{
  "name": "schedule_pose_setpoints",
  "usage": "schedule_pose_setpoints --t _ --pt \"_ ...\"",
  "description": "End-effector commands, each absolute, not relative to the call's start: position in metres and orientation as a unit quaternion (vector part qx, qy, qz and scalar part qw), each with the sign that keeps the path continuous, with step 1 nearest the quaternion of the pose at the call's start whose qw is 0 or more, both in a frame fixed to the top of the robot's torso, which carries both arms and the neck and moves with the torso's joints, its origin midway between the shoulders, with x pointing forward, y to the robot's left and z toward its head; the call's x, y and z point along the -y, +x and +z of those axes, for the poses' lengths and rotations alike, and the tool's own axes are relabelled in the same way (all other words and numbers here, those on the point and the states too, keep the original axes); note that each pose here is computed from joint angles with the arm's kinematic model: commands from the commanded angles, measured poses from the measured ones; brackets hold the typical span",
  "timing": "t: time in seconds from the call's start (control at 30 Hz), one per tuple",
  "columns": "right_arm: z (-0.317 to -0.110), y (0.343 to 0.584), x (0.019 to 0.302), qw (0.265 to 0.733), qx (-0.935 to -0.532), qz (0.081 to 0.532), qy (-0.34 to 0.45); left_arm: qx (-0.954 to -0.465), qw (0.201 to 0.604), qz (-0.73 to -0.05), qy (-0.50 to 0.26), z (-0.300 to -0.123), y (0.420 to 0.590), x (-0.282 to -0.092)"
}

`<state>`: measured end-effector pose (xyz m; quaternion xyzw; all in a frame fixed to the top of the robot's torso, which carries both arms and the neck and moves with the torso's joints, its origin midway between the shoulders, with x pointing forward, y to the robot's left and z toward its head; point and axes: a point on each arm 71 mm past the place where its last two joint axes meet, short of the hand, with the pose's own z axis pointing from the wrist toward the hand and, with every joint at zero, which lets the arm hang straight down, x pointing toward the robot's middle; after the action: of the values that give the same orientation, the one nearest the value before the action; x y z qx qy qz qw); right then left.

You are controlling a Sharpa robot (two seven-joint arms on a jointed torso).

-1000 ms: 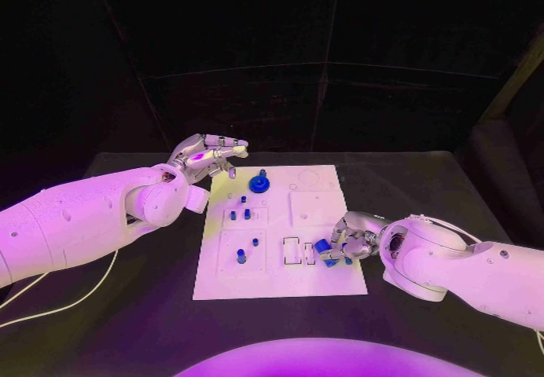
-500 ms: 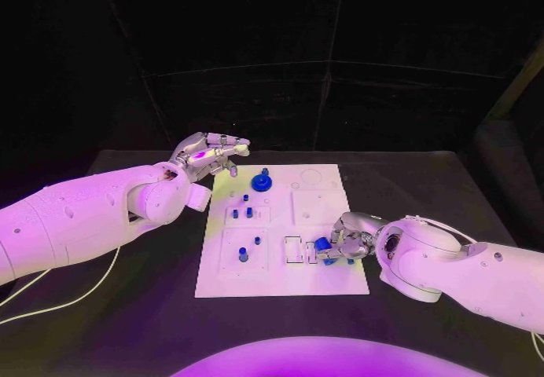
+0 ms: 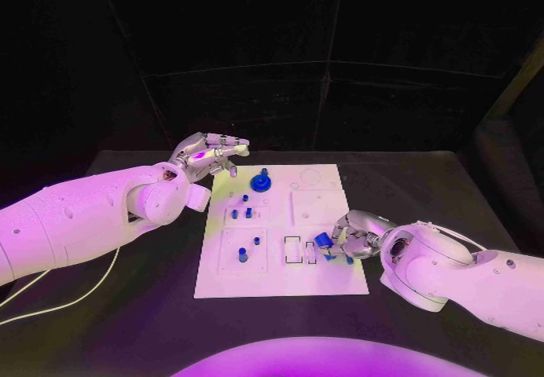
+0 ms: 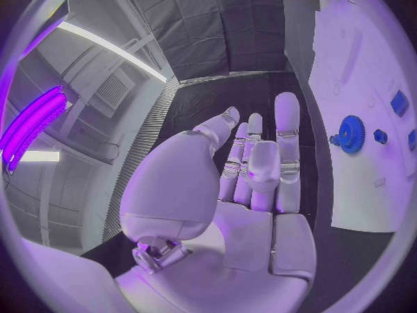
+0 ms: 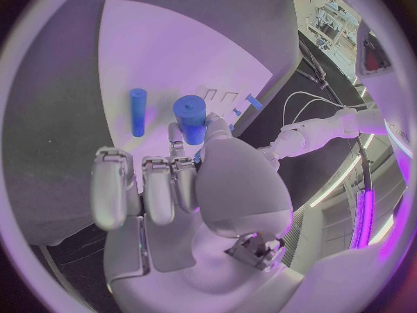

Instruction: Assemble the parts on the task board

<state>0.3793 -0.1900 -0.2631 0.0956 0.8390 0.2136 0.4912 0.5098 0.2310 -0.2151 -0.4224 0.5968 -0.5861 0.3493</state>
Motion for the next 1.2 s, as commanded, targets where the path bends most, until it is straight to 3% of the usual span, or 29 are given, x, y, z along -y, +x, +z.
schedule_pose_setpoints --t 0.03,0.63,1.2 --pt "-0.256 0.379 0.187 0.504 -0.813 0.252 0.145 -0.597 0.344 -0.591 -0.419 -0.214 0.510 -0.229" --pt "-0.265 0.376 0.144 0.442 -0.847 0.270 0.121 -0.598 0.342 -0.593 -0.418 -0.215 0.510 -0.223" --pt "-0.269 0.381 0.135 0.441 -0.852 0.258 0.118 -0.598 0.341 -0.593 -0.418 -0.215 0.510 -0.222"
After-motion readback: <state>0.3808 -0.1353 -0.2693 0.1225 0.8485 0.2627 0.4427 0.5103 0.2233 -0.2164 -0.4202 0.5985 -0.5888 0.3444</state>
